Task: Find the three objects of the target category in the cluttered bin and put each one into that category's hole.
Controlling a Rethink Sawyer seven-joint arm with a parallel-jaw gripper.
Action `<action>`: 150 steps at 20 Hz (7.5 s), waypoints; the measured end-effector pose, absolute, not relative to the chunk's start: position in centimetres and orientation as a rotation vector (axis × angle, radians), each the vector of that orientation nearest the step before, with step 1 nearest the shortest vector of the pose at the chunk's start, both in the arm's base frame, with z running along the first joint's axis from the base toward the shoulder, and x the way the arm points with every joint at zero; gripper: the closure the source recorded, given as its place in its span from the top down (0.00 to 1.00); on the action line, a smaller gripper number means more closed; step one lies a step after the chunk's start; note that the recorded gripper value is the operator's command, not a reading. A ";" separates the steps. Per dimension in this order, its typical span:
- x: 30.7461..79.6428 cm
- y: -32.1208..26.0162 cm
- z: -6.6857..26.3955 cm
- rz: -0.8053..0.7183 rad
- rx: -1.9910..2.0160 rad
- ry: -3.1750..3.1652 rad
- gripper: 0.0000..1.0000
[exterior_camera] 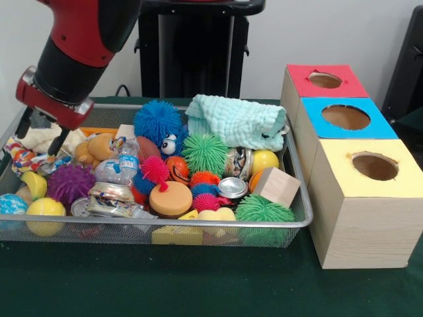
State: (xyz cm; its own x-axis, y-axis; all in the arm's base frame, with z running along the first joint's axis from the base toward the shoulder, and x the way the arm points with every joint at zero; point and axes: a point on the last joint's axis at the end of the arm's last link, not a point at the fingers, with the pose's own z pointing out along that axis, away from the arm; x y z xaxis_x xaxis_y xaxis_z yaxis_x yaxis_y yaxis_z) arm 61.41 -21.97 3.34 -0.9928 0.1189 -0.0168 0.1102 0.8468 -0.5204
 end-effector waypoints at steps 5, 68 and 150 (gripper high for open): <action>59.8 -23.0 1.3 0.824 -0.202 -2.965 1.00; 55.4 -26.3 -3.4 0.779 -0.316 -2.996 0.00; 58.0 19.8 15.2 0.219 -0.703 -3.258 0.00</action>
State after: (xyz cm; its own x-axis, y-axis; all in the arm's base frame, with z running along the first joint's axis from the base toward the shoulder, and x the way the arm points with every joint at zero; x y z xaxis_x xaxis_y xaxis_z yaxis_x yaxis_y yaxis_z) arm 58.04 19.80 15.16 -0.8925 0.3937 -0.2202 0.4197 0.9037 -0.0852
